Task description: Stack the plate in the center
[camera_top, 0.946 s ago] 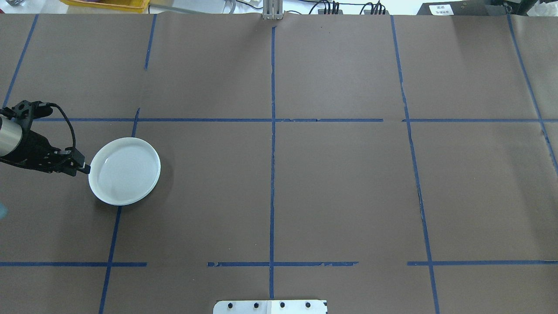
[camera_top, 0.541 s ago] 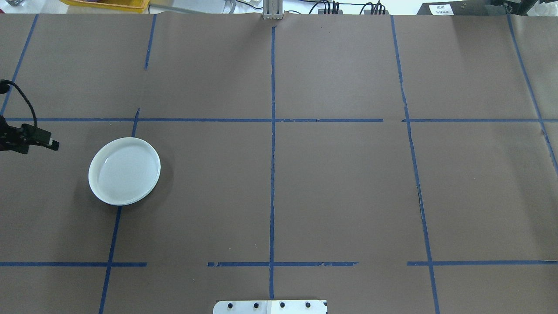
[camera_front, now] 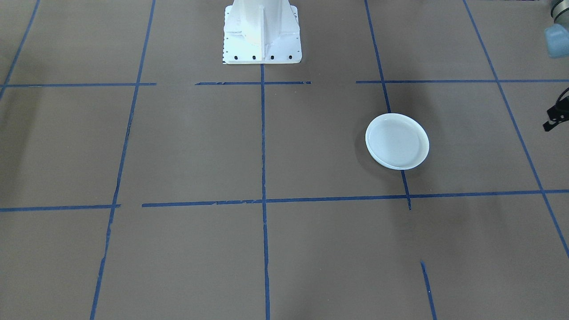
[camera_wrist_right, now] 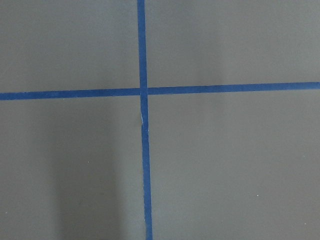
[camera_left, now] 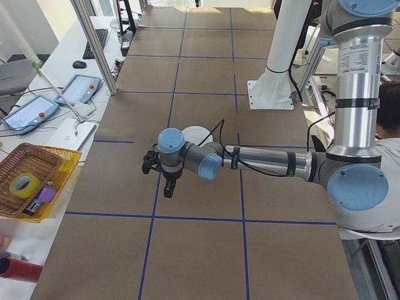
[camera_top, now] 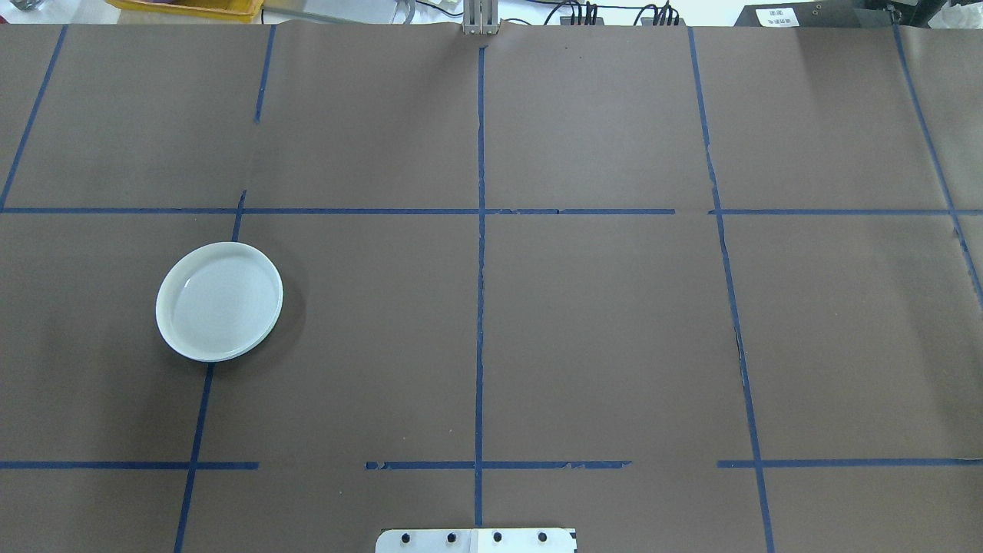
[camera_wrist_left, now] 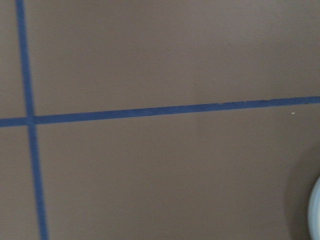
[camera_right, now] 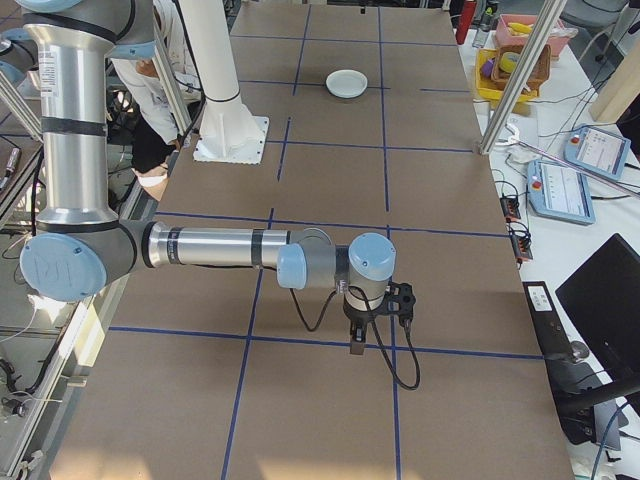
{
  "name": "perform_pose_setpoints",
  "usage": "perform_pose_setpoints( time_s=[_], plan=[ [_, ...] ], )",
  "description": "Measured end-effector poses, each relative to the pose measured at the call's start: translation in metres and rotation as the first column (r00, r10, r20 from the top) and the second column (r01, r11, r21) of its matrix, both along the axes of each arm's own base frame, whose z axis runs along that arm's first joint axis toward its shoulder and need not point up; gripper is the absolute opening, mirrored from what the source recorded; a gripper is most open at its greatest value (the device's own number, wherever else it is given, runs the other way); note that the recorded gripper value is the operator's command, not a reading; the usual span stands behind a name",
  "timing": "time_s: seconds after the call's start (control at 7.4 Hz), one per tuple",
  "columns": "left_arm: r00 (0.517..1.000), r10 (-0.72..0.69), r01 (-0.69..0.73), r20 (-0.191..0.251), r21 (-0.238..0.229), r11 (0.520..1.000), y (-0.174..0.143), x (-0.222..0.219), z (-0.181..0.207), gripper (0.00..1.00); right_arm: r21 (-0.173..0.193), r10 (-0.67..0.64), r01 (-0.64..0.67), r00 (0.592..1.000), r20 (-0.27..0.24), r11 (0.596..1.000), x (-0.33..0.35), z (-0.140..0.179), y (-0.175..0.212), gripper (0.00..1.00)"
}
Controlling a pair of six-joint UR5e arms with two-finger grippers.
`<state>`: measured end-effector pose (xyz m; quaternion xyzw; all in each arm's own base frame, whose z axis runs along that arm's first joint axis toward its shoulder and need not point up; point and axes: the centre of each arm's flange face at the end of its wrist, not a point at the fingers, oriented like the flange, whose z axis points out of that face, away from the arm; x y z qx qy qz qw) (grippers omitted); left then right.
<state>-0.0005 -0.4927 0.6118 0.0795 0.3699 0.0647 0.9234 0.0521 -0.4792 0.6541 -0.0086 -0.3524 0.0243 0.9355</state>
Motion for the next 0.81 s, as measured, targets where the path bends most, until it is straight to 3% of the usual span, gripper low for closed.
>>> perform_pose_setpoints(
  time_s=[0.27, 0.81],
  plan=[
    [0.999, 0.037, -0.036, 0.04, -0.022, 0.999, 0.016, -0.047, 0.024, 1.0, 0.0, 0.0, 0.0, 1.0, 0.0, 1.0, 0.0, 0.0, 0.0, 1.0],
    [0.998, 0.047, -0.043, 0.044, -0.079, 0.996, 0.04, -0.061, 0.052, 1.0, 0.001, 0.0, 0.0, 1.0, 0.001, 1.0, 0.0, 0.0, 0.0, 1.0]
  ],
)
